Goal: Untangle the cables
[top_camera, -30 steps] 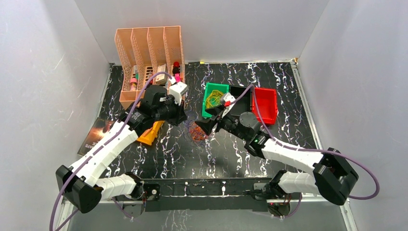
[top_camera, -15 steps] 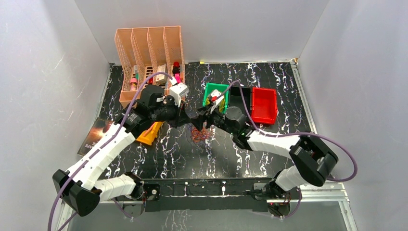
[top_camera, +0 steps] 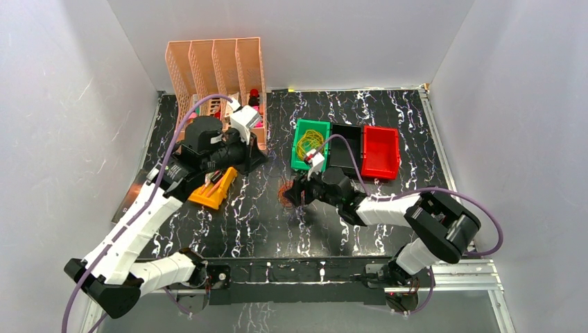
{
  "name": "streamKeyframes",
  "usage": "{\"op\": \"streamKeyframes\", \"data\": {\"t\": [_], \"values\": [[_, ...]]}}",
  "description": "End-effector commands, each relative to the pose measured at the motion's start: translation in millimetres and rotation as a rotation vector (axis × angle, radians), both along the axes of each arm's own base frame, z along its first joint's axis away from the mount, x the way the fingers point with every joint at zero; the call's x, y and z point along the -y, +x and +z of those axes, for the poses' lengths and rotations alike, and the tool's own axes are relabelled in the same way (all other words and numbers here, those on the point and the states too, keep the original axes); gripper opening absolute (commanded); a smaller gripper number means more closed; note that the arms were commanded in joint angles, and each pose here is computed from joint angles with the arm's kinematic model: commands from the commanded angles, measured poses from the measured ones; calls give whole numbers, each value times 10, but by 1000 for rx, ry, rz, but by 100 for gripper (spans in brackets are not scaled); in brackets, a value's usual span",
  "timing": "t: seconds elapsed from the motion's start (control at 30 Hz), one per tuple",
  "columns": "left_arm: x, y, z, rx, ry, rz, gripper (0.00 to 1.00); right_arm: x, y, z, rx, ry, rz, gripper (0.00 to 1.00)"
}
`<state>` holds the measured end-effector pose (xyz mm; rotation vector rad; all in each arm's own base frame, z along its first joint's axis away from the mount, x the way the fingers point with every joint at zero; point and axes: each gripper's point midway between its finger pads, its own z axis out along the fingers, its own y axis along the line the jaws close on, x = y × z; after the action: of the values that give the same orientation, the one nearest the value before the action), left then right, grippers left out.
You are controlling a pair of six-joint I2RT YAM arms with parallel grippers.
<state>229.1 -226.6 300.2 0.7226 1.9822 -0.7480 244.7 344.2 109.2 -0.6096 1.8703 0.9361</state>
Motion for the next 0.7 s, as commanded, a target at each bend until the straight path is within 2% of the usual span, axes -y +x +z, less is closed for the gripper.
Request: {"op": "streamKeyframes", "data": {"t": [0.0,0.5,0.67], "values": [[-98,27,333,67,-37,60,0,85,-103,-126,-40,8,-16,68],[-195,241,908,213,-74,161,0,541,-390,-697,-144,-101,-74,65],[-296,314,1202,298,-91,222,0,647,-463,-800,-158,-124,-82,63]]}}
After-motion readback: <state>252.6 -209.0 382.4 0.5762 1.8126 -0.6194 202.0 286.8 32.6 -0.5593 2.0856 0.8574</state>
